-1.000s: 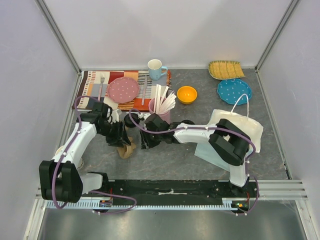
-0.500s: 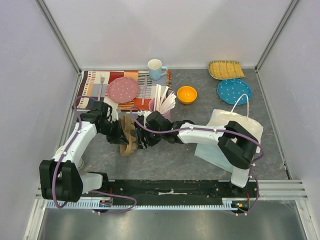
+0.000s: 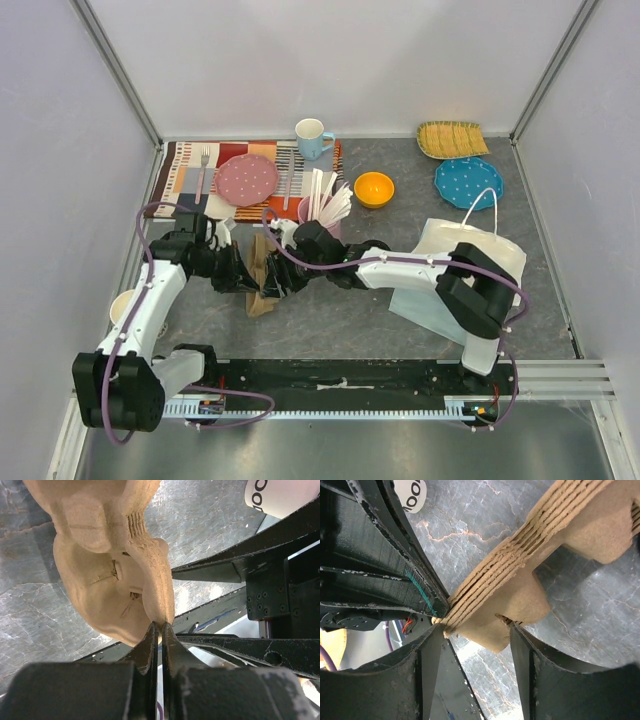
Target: Pack the takeout coffee
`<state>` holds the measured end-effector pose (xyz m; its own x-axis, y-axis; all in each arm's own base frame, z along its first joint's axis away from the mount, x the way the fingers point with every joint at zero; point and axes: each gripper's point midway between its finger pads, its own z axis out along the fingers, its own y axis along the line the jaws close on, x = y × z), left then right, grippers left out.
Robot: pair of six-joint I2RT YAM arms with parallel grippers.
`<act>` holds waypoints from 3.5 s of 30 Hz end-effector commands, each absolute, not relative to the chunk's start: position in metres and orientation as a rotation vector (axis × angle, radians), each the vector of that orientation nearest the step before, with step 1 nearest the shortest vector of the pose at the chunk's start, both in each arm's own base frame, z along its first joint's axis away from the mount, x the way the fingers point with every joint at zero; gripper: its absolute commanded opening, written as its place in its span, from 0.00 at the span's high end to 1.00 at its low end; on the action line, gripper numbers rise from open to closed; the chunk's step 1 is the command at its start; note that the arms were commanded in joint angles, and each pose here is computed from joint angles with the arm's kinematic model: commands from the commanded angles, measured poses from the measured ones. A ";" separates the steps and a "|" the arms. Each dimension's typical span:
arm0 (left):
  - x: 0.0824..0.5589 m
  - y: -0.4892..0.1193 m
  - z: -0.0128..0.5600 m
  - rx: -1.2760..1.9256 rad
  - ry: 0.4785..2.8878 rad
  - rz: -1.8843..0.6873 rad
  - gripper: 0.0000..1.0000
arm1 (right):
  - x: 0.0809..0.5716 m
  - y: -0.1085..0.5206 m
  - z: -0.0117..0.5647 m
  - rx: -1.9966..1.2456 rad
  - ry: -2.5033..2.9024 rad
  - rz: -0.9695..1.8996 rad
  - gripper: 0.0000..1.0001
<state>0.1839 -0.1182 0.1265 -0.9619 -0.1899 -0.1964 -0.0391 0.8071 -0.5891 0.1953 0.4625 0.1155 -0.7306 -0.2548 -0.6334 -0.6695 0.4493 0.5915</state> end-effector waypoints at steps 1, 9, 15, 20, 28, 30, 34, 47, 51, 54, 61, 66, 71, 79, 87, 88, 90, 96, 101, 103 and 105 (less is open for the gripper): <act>0.182 -0.131 0.133 -0.276 2.716 -1.025 0.98 | 0.202 0.479 0.135 -0.734 2.195 1.273 0.39; 0.174 -0.123 0.094 -0.497 2.815 -0.940 0.98 | 0.207 0.475 0.071 -0.687 2.405 1.029 0.53; 0.170 -0.108 0.089 -0.516 2.858 -0.786 0.98 | 0.210 0.448 0.029 -0.666 2.515 0.822 0.64; 0.176 -0.100 0.093 -0.496 2.852 -0.716 0.98 | 0.211 0.441 0.019 -0.655 2.536 0.776 0.74; 0.183 -0.088 0.105 -0.429 2.843 -0.623 0.98 | 0.209 0.435 0.012 -0.662 2.551 0.754 0.86; 0.184 -0.090 0.106 -0.418 2.841 -0.635 0.94 | 0.209 0.435 0.012 -0.661 2.553 0.753 0.88; 0.184 -0.088 0.111 -0.382 2.842 -0.619 0.85 | 0.209 0.435 0.011 -0.660 2.554 0.751 1.00; 0.191 -0.096 0.126 -0.277 2.800 -0.697 0.80 | 0.208 0.436 0.015 -0.674 2.545 0.763 1.00; 0.198 -0.116 0.143 -0.156 2.708 -0.839 0.59 | 0.208 0.438 0.016 -0.677 2.543 0.773 1.00; 0.202 -0.109 0.132 -0.135 2.701 -0.770 0.56 | 0.208 0.440 0.018 -0.676 2.541 0.783 1.00; 0.208 -0.101 0.105 -0.259 2.784 -0.688 0.69 | 0.208 0.440 0.020 -0.677 2.538 0.789 1.00; 0.204 -0.089 0.094 -0.343 2.836 -0.575 0.79 | 0.207 0.441 0.023 -0.683 2.528 0.799 1.00; 0.199 -0.072 0.090 -0.425 2.865 -0.420 0.81 | 0.207 0.439 0.023 -0.685 2.528 0.797 1.00; 0.213 -0.068 0.108 -0.371 2.818 -0.392 0.78 | 0.204 0.438 0.023 -0.692 2.527 0.804 1.00; 0.208 -0.054 0.109 -0.366 2.841 -0.303 0.79 | 0.204 0.436 0.020 -0.691 2.533 0.804 1.00; 0.209 -0.054 0.110 -0.365 2.841 -0.306 0.79 | 0.203 0.436 0.020 -0.691 2.535 0.804 1.00; 0.213 -0.062 0.114 -0.326 2.820 -0.378 0.79 | 0.203 0.437 0.021 -0.695 2.531 0.807 1.00; 0.242 -0.105 0.152 -0.118 2.595 -0.665 0.54 | 0.203 0.439 0.021 -0.699 2.531 0.817 1.00; 0.247 -0.104 0.135 -0.104 2.636 -0.626 0.44 | 0.204 0.441 0.024 -0.697 2.525 0.823 1.00; 0.246 -0.102 0.126 -0.124 2.665 -0.601 0.44 | 0.204 0.442 0.025 -0.698 2.522 0.824 1.00; 0.244 -0.092 0.119 -0.181 2.716 -0.512 0.51 | 0.204 0.441 0.026 -0.696 2.521 0.821 1.00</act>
